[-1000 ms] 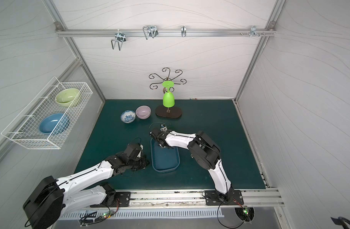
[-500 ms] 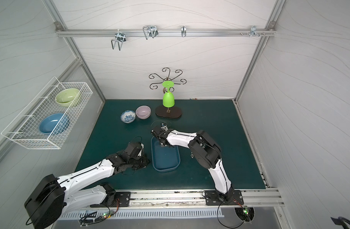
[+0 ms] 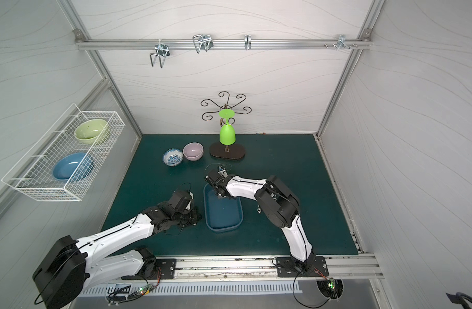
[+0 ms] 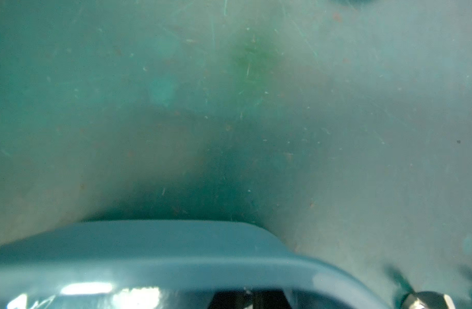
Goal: Take out the wing nut from the storage box
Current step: Pick up the wing nut from the storage box.
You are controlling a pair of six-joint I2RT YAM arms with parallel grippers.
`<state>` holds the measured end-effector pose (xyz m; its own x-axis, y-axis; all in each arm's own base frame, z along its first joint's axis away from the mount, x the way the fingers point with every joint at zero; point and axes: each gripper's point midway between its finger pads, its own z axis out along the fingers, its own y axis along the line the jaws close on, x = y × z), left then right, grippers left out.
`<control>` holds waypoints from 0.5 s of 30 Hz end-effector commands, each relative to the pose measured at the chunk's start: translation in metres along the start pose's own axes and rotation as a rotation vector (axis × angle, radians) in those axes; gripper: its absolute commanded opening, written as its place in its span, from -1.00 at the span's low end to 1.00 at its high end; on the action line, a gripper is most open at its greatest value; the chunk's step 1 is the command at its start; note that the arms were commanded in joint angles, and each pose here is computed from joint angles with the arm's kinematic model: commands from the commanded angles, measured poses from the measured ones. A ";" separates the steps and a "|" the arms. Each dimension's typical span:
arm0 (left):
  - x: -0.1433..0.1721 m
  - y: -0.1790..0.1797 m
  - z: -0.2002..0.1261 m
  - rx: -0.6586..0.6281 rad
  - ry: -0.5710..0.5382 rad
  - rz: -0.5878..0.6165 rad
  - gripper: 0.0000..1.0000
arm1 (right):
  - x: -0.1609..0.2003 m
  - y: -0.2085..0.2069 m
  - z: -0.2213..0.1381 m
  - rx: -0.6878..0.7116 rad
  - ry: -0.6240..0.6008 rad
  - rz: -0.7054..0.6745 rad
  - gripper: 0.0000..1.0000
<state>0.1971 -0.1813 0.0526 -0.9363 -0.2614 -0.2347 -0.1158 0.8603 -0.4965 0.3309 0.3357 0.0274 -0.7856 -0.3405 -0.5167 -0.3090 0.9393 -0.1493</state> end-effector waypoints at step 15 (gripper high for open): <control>-0.023 -0.015 -0.016 0.009 -0.063 0.042 -0.92 | -0.001 0.001 -0.058 -0.093 -0.058 0.017 -1.00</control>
<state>0.2012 -0.1790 0.0587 -0.9349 -0.2539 -0.2481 -0.1073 0.8684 -0.4841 0.3021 0.3356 0.0561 -0.7687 -0.3475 -0.5369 -0.3554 0.9300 -0.0931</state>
